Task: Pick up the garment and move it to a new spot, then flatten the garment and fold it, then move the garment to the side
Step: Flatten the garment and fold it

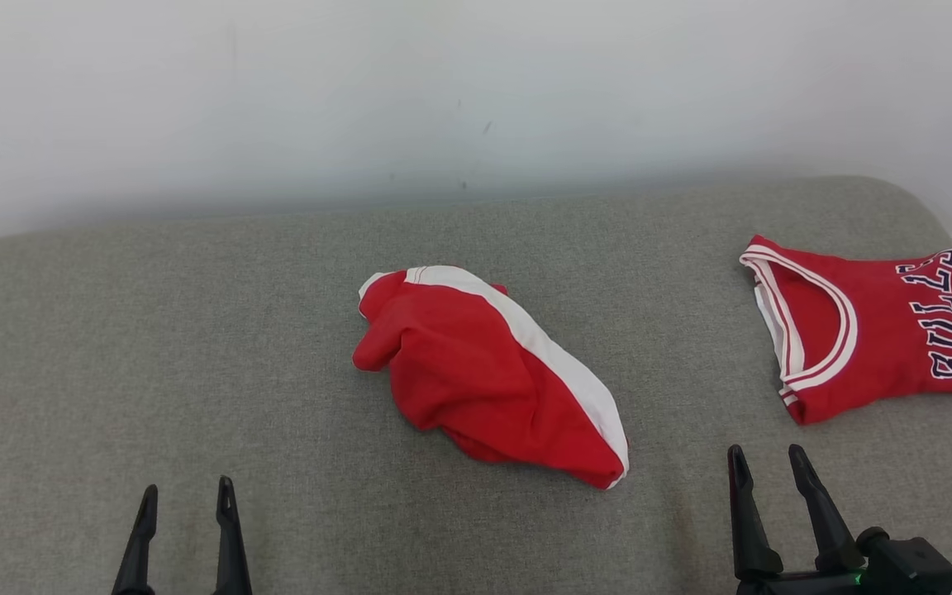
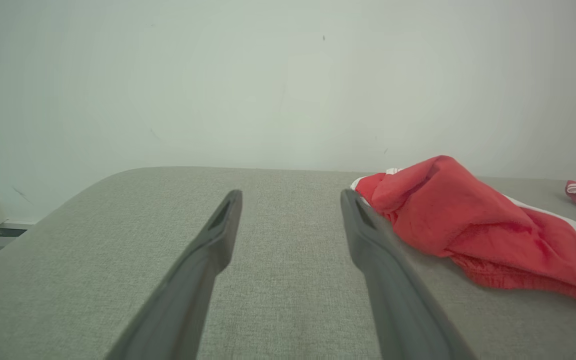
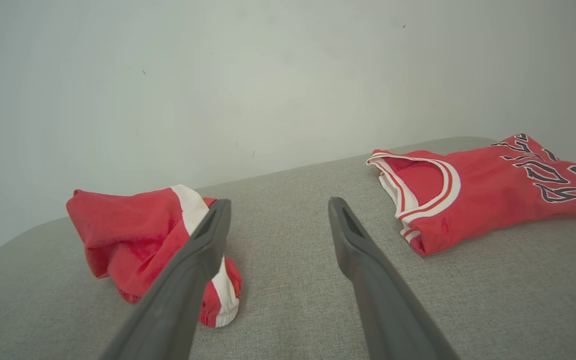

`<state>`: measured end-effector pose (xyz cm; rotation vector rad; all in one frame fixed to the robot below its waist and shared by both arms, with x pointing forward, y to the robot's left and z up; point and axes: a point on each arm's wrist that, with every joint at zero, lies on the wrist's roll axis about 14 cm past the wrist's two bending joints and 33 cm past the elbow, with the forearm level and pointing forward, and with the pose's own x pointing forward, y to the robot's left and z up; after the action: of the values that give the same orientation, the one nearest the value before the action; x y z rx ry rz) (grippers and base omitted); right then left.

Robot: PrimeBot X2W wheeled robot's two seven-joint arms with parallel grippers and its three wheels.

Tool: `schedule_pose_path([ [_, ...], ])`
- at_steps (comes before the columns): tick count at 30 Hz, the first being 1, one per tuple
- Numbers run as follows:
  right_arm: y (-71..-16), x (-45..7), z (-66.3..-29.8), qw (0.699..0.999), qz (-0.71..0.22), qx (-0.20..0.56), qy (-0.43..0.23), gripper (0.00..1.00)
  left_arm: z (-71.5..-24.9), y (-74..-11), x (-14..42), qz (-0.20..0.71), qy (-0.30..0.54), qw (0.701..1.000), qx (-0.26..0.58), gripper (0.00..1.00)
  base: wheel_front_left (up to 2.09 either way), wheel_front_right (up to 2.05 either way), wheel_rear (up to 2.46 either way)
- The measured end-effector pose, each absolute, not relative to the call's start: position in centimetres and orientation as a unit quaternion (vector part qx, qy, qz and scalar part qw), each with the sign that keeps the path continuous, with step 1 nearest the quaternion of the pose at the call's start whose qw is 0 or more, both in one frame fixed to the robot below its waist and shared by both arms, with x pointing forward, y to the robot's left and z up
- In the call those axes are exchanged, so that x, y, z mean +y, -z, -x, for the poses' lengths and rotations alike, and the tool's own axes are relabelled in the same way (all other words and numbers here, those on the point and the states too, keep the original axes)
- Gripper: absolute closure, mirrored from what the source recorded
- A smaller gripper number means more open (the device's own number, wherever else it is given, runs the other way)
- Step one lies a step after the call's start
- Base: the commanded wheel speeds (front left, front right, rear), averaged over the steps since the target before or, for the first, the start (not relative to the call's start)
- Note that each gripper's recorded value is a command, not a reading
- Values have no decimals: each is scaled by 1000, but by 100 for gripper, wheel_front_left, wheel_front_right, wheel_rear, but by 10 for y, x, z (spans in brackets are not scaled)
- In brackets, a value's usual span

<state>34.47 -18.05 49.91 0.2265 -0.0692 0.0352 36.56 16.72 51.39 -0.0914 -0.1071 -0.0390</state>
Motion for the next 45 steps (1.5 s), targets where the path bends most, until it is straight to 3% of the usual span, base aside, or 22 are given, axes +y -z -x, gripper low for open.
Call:
schedule_pose_path([
  [45,-495,-178,-342,993,-109,-27,-22,0,-359,-487,176,1,-6,1000,-12,0,0,0,0],
])
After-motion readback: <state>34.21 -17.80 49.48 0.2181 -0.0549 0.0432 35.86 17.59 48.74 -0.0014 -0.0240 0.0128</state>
